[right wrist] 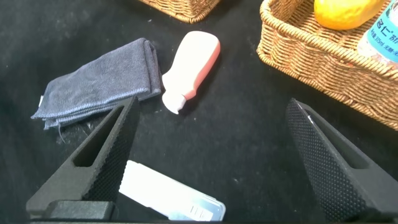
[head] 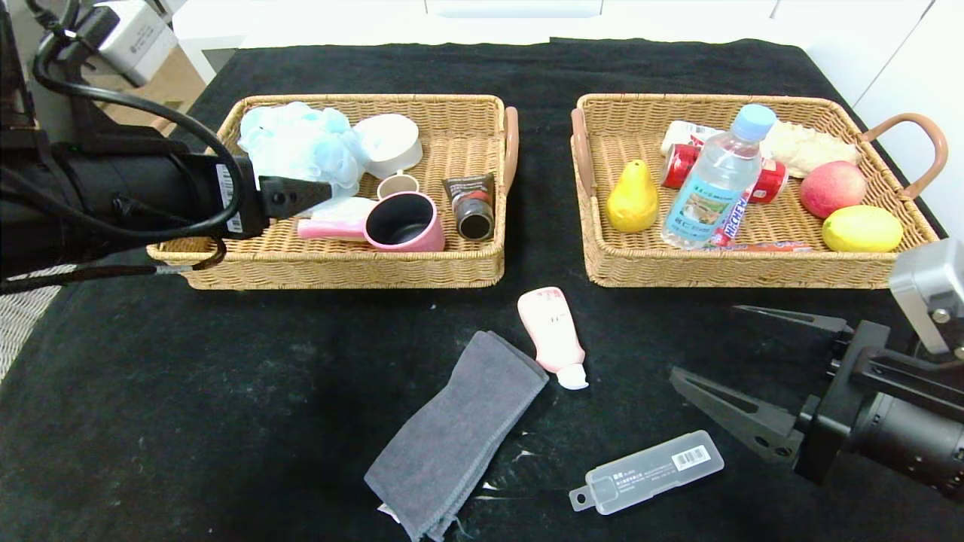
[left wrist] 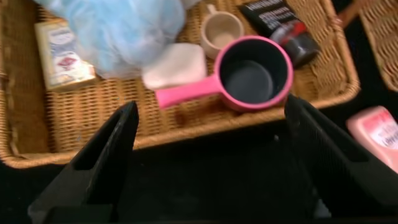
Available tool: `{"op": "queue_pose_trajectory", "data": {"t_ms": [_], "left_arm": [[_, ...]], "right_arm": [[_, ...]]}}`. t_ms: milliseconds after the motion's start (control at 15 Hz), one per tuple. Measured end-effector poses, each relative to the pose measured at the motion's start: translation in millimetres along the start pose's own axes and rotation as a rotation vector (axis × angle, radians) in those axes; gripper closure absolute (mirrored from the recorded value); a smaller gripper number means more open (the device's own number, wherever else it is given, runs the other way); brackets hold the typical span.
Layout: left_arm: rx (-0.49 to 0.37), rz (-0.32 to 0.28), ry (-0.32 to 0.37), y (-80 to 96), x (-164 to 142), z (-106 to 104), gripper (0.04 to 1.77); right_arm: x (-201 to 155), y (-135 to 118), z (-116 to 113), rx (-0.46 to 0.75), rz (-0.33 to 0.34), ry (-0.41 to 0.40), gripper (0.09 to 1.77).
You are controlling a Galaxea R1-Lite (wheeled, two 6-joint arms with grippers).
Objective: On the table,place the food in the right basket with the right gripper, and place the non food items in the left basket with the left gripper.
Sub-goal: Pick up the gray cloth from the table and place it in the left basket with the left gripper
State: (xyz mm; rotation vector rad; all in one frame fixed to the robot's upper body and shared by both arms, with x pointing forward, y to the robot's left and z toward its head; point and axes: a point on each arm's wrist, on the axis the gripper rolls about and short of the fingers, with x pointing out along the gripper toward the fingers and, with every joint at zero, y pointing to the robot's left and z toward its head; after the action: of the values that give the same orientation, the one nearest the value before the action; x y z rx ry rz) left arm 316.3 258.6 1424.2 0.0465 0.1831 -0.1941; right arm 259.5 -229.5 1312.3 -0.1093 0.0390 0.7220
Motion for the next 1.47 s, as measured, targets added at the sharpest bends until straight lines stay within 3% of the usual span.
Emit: {"op": "queue_pose_trajectory", "data": {"t_ms": [267,667,1267,1467], "left_arm": [[0.056,-0.139,0.106,-30.8,-18.1,-21.6,0.11],[0.156,-0.257,0.235,-55.6,-24.9,-64.9,0.11],[0.279,-0.345,0.345,-96.0,-5.4,-100.1,0.1],[0.291,-0.342,0.329,-109.6,6.0,-106.5,0.1]], "right_arm": [[-0.9,0.1,0.8,-0.002,0.0,-0.004,0.15],[-2.2,0.5,1.9,-0.003,0.0,-0.01,0.15],[-3.1,0.3,3.3,-0.004,-0.001,-0.017,0.15],[-4.9,0.7,4.7,-0.004,0.0,-0.024,0.15]]}}
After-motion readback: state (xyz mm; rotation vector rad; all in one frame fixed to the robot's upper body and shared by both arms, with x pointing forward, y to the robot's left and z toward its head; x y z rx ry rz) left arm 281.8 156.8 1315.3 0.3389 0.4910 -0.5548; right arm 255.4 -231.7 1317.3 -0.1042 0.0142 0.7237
